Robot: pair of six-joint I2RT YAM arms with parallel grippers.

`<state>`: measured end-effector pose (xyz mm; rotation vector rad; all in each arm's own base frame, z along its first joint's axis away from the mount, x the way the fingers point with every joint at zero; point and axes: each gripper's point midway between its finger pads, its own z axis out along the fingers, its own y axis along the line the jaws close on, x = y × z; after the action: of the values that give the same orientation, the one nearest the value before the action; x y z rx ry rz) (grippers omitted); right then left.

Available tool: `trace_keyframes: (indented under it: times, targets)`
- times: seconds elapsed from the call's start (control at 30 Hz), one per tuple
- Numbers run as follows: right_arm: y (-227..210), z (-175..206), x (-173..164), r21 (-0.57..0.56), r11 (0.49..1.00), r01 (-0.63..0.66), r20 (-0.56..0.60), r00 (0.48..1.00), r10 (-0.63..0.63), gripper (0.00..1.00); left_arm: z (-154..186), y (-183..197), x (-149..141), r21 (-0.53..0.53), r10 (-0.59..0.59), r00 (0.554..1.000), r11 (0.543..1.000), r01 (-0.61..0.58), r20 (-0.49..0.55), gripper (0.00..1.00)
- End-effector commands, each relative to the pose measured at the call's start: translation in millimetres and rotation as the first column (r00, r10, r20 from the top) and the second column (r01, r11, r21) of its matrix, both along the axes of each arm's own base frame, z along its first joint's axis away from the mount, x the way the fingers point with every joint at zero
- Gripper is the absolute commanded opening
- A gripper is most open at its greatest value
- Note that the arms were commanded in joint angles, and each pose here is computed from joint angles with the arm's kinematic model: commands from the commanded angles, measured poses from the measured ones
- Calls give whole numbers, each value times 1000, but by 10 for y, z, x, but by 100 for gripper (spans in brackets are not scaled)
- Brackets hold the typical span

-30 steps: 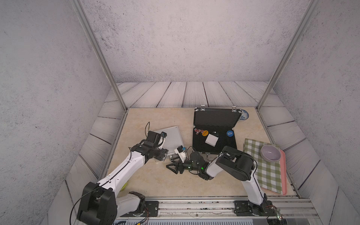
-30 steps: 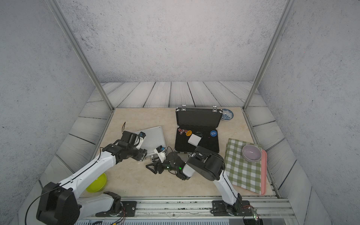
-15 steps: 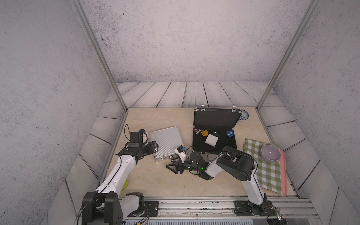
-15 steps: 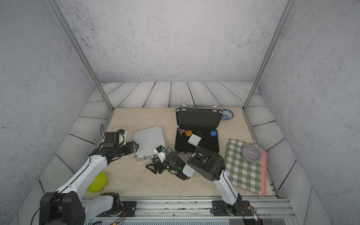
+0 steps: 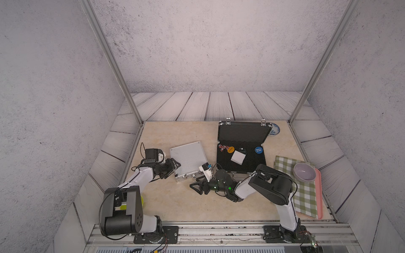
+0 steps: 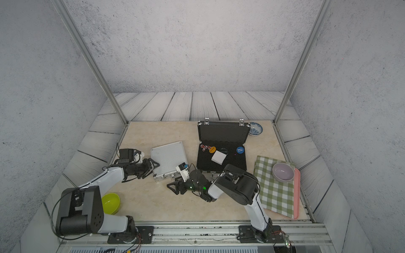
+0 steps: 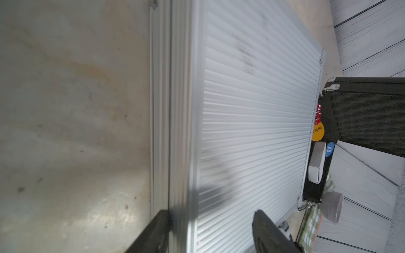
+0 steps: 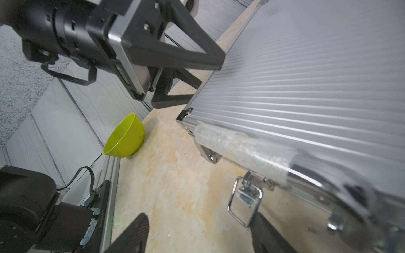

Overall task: Open the poker set cases
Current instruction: Open the case lid on the poker set case.

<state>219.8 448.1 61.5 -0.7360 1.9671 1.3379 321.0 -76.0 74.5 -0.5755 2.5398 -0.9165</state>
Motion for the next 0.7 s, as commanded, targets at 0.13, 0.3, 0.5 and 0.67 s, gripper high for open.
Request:
trace_keyframes:
  times: [0.13,0.3,0.5,0.67]
  targets:
    - [-145,256,-3,16,1000,27,17,999,-28,74,144,-34,75,-48,-12,999,999,14,46,63]
    - [-387,320,-84,-64,997,40,-5,999,-40,74,125,-23,76,-48,-8,999,999,10,40,63]
    - [-841,419,129,-261,948,183,-9,981,-192,76,107,-22,91,-59,-4,999,998,6,33,63]
    - [-1106,496,571,-341,907,246,-113,947,-299,77,96,-23,94,-66,-1,1000,998,3,29,62]
